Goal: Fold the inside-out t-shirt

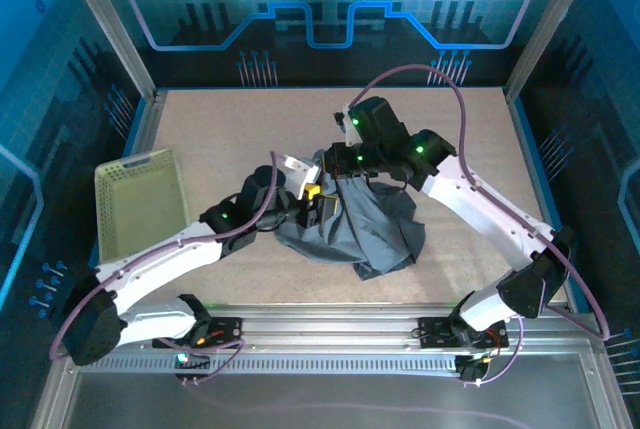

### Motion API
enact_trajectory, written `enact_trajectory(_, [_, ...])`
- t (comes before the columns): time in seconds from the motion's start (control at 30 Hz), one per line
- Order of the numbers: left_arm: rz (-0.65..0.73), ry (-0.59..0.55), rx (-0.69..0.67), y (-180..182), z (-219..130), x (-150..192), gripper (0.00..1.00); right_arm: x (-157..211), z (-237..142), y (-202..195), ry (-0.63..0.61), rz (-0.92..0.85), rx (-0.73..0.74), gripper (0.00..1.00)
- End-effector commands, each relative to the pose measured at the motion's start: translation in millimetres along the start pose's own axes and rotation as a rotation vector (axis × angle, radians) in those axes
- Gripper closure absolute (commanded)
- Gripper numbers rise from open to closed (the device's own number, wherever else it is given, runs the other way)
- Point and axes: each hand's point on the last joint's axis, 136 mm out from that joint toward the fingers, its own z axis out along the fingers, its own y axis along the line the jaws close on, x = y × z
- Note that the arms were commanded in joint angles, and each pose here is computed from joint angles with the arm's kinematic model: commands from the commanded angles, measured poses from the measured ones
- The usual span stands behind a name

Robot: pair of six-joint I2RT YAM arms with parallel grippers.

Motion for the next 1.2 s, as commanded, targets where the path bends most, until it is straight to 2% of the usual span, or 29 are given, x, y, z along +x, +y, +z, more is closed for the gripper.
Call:
enact_trajectory(0.0, [0.018, -0.104, 0.026, -9.1, 2.7, -29.6, 0.5, -8.2, -16.9, 19.9, -0.04, 0.001, -0.063, 1.0])
enact_trajectory(0.17, [0.004, -0.127, -0.028, 1.4, 5.5, -33.5, 0.61, -3.8, -18.9, 15.5, -0.038, 0.0, -0.044, 1.0])
enact_trajectory(0.27, [-0.003, -0.132, -0.03, 1.6, 5.1, -34.4, 0.73, -2.8, -18.8, 11.7, -0.039, 0.001, -0.03, 1.0])
enact_trajectory(0.43, [-0.015, -0.128, 0.019, -9.6, -0.7, -39.4, 1.0, -8.0, -13.7, -18.0, -0.061, 0.007, 0.096, 1.0])
enact_trajectory(0.57, [-0.04, -0.12, 0.064, -18.7, -4.4, -41.0, 1.0, -10.5, -5.8, -31.3, -0.055, -0.012, 0.138, 0.99])
enact_trajectory(0.67, [-0.074, -0.152, 0.093, -23.7, -15.1, -48.8, 1.0, -8.1, -6.7, -49.6, -0.062, -0.052, 0.221, 0.71])
enact_trajectory(0.87, [-0.187, -0.192, 0.197, -21.0, -33.9, -66.5, 1.0, 24.7, -8.1, -64.4, -0.098, -0.166, 0.172, 0.51])
enact_trajectory(1.03, [-0.243, -0.223, 0.288, -17.5, -42.8, -73.8, 1.0, 58.4, 18.2, -76.5, -0.034, -0.142, 0.146, 0.51])
enact_trajectory(1.1, [-0.255, -0.23, 0.315, -18.3, -44.9, -76.2, 1.0, 61.6, 26.4, -73.7, -0.052, -0.128, 0.112, 0.51])
enact_trajectory(1.17, [-0.267, -0.231, 0.322, -17.5, -45.0, -77.6, 1.0, 61.7, 32.4, -68.4, -0.069, -0.112, 0.074, 0.47])
